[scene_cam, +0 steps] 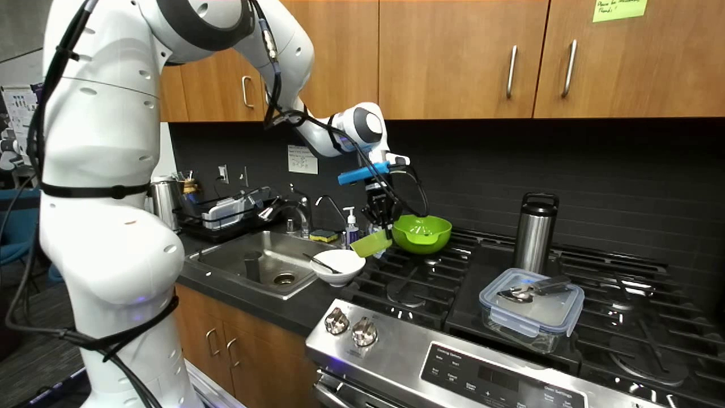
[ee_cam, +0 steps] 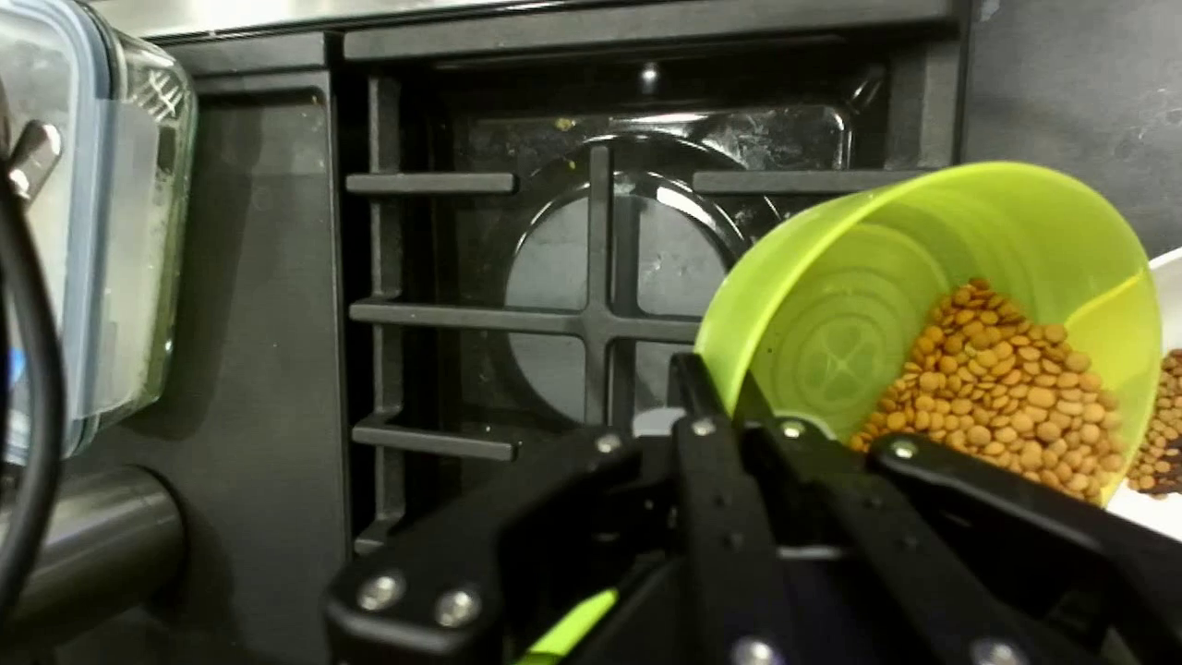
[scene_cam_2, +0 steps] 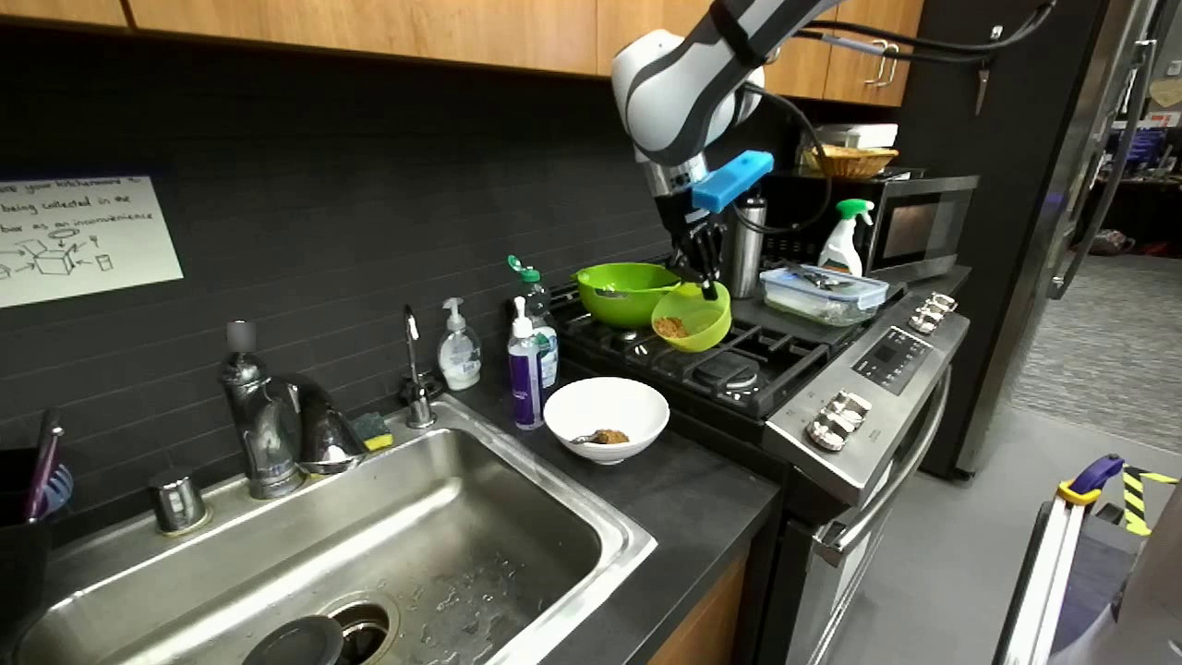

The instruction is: Pour some of the content of the yellow bowl into the white bowl

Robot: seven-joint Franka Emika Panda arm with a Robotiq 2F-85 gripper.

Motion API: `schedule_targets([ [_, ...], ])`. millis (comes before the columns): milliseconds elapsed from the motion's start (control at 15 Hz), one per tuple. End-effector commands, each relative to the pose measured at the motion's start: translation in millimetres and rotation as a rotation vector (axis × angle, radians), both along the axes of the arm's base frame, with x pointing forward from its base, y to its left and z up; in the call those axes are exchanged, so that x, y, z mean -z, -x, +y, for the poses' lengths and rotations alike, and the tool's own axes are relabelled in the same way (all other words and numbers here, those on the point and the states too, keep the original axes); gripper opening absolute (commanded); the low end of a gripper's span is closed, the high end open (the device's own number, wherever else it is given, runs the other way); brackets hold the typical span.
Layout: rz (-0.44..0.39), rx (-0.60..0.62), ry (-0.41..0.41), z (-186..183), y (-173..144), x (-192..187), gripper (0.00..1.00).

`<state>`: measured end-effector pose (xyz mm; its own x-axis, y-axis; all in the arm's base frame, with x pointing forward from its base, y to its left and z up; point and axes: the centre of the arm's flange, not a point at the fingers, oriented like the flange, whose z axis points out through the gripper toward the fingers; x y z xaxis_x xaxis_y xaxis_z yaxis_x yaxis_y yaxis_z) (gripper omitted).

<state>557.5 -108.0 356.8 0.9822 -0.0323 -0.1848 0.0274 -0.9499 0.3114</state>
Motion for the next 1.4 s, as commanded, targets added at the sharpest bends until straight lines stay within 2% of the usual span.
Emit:
schedule_targets([
  [0,-0.033,0.021,-0.042,-19.1,17.8,-6.5,0.01],
  [867,-0.1,0.095,-0.177,-40.7,33.9,12.3,0.01],
  [1333,-0.119,0.149,-0.22,-63.0,44.3,19.8,0.01],
])
